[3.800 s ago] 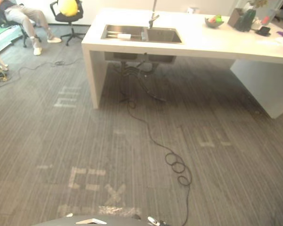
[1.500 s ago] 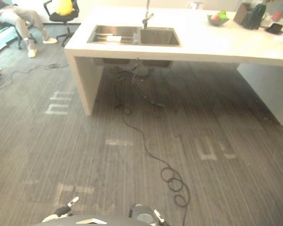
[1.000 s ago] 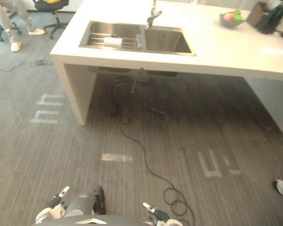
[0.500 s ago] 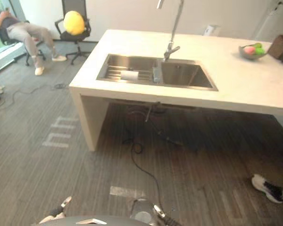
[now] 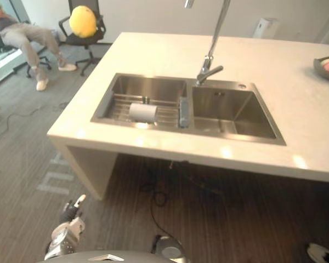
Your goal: Walk over to the sink, pick up the cup, carry it to the dishwasher, place the cup inside the dishwasher, then close the dishwasher door
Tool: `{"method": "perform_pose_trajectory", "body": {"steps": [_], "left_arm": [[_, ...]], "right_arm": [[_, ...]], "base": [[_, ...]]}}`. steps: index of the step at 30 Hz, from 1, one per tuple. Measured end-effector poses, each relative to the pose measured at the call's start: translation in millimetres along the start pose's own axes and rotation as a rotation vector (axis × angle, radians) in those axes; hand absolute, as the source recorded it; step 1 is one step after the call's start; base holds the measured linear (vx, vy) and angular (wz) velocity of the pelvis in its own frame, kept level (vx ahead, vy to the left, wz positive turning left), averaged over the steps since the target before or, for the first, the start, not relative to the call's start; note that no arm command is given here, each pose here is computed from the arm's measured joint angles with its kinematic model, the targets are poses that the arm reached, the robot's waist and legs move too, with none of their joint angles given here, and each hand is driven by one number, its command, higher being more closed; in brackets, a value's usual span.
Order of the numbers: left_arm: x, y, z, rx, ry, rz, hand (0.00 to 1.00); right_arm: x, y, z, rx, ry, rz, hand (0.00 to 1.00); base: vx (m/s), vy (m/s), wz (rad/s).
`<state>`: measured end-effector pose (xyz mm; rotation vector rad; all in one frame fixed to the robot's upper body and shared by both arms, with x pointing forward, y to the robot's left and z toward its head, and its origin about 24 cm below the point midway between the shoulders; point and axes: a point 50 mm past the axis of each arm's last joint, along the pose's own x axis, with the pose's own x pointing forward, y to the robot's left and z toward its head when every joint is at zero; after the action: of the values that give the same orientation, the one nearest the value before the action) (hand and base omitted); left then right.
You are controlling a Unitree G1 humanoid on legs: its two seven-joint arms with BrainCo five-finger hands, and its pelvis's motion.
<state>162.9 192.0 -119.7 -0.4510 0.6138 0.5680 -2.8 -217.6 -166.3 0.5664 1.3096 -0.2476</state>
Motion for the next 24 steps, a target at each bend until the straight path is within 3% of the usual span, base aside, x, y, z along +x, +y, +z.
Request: {"method": "perform_pose_trajectory", "body": {"steps": [5,7,10,12,16,17,19,22,24], "left_arm": [[-11,-33,54,0.04,-0.277,-0.075,0.0],[-24,-18,44,0.079,-0.277,-0.037,0.0],[-50,-8,63,0.121,-0.403,0.053,0.0],[-66,-3,76,0.225,-0.518,0.136,0.0],[-73,6,77,0.294,-0.582,0.284,0.0],[-86,-10,121,0.118,-0.805,0.354,0.0],[-102,-24,185,-0.06,-1.084,0.332,0.0],[-110,-21,221,-0.162,-1.226,0.376,0.0],[-113,-3,228,-0.219,-1.252,0.491,0.0]], "right_arm": [[0,-2,-5,0.039,0.008,-0.01,0.0],[0,-1,-4,0.044,0.0,-0.01,0.0],[1,2,-15,0.109,-0.003,-0.015,0.0],[5,12,-29,0.162,-0.005,-0.016,0.0],[0,12,-52,0.252,-0.011,-0.036,0.0],[-9,1,-71,0.313,0.0,-0.067,0.0],[-12,-4,-72,0.326,-0.011,-0.086,0.0],[-12,-5,-71,0.332,-0.018,-0.088,0.0],[-12,-6,-71,0.328,-0.018,-0.09,0.0]], "base": [[0.13,0.045,-0.59],[0.05,0.119,-0.5],[0.22,0.245,-0.13],[0.17,0.183,-0.18],[0.02,0.017,-0.2],[-0.1,-0.088,0.11],[-0.06,-0.056,0.08],[-0.04,-0.031,-0.07],[-0.03,-0.014,-0.38]]}}
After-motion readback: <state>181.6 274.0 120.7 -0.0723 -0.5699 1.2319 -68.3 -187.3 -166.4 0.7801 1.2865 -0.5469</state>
